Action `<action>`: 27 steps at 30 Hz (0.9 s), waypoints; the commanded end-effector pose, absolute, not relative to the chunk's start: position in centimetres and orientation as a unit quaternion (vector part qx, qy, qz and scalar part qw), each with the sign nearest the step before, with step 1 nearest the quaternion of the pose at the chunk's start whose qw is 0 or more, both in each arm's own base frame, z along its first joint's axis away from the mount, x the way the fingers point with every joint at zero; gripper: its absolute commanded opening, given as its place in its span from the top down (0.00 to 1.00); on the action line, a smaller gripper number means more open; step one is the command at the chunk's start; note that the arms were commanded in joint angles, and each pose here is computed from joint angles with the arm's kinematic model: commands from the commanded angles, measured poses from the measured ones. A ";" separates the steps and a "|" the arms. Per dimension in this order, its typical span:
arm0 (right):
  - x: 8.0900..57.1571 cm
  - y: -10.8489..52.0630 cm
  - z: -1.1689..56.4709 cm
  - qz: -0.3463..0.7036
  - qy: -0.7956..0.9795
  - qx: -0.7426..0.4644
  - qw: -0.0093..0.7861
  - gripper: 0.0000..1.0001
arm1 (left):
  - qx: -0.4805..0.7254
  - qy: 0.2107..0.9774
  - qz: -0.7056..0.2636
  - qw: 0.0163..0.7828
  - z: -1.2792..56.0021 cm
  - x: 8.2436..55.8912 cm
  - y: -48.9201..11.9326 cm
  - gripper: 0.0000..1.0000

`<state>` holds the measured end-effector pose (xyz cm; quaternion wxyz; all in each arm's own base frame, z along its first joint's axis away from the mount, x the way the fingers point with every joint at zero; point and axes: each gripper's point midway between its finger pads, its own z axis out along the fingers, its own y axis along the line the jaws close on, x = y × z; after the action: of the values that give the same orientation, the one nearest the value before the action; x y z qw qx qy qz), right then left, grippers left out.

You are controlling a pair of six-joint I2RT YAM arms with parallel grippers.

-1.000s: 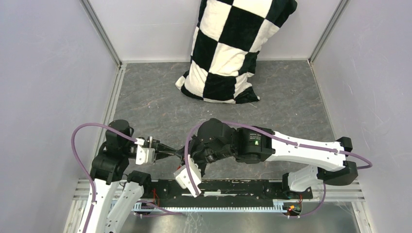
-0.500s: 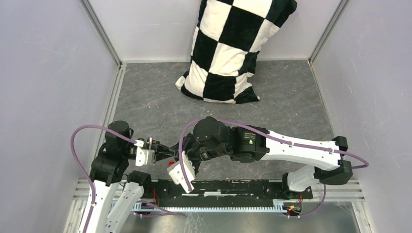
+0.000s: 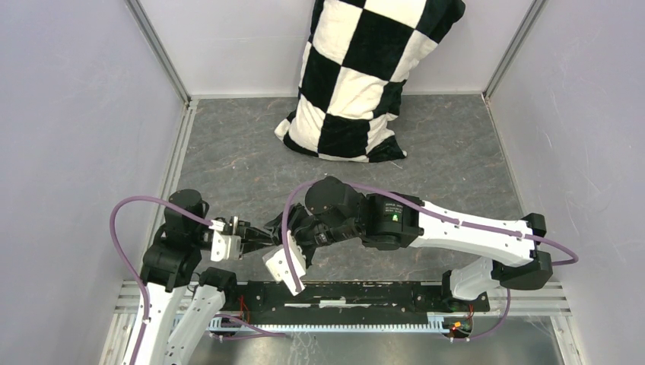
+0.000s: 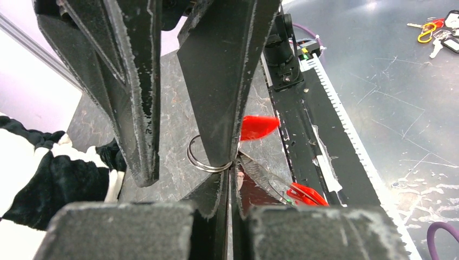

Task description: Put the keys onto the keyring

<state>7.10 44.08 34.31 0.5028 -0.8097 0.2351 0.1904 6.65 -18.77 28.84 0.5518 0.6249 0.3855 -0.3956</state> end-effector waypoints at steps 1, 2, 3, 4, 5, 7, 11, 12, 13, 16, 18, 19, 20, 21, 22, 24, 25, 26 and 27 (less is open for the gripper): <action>7.2 43.2 35.6 0.200 0.238 -0.810 0.498 0.56 | 0.636 0.339 -0.404 0.564 31.5 5.3 -18.9 0.98; 7.3 43.1 35.7 0.201 0.237 -0.811 0.496 0.56 | 0.636 0.338 -0.404 0.564 31.6 5.2 -18.9 0.98; 7.4 43.0 35.8 0.202 0.237 -0.812 0.494 0.56 | 0.636 0.338 -0.405 0.564 31.7 5.2 -18.9 0.98; 7.4 43.0 35.9 0.204 0.236 -0.812 0.493 0.55 | 0.636 0.337 -0.406 0.564 31.8 5.1 -18.9 0.98; 7.4 43.0 36.1 0.205 0.236 -0.812 0.493 0.55 | 0.636 0.336 -0.407 0.563 31.8 5.0 -18.9 0.98; 7.4 43.2 36.0 0.208 0.233 -0.814 0.490 0.55 | 0.636 0.335 -0.409 0.563 31.9 4.9 -18.9 0.98; 7.5 43.7 35.9 0.211 0.230 -0.814 0.490 0.55 | 0.636 0.334 -0.410 0.562 32.1 4.9 -18.9 0.98; 7.6 43.8 36.0 0.211 0.229 -0.814 0.491 0.56 | 0.636 0.333 -0.410 0.562 32.2 4.8 -18.9 0.98; 7.5 44.0 36.0 0.212 0.228 -0.814 0.490 0.56 | 0.636 0.333 -0.411 0.562 32.2 4.8 -18.9 0.98; 7.5 44.3 35.8 0.215 0.226 -0.816 0.487 0.57 | 0.636 0.333 -0.411 0.562 32.1 4.8 -18.9 0.98; 7.6 44.6 35.7 0.214 0.223 -0.818 0.485 0.58 | 0.636 0.332 -0.412 0.562 32.1 4.8 -18.9 0.98; 7.6 44.7 35.6 0.212 0.221 -0.820 0.484 0.57 | 0.637 0.331 -0.412 0.562 32.1 4.8 -18.9 0.98; 7.6 44.8 35.6 0.211 0.217 -0.821 0.484 0.57 | 0.637 0.330 -0.412 0.562 32.2 4.8 -18.9 0.98; 7.6 44.8 35.5 0.210 0.214 -0.822 0.484 0.56 | 0.637 0.330 -0.411 0.563 32.2 4.8 -18.9 0.98; 7.7 44.8 35.5 0.206 0.213 -0.823 0.484 0.56 | 0.637 0.329 -0.410 0.563 32.2 4.7 -18.9 0.98; 8.0 44.7 35.7 0.207 0.210 -0.824 0.484 0.55 | 0.638 0.328 -0.410 0.564 32.3 4.7 -18.9 0.98; 8.3 44.7 35.8 0.209 0.212 -0.823 0.484 0.54 | 0.638 0.326 -0.410 0.564 32.4 4.6 -18.9 0.98; 8.4 44.7 36.0 0.216 0.210 -0.822 0.484 0.54 | 0.638 0.326 -0.411 0.564 32.5 4.5 -18.9 0.98; 8.6 44.6 36.0 0.224 0.208 -0.821 0.482 0.53 | 0.638 0.325 -0.413 0.563 32.6 4.4 -18.9 0.98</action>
<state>7.76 44.20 35.35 0.4784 -0.8214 0.2251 0.2138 5.89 -18.80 30.30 0.5589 0.6311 0.3621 -0.3978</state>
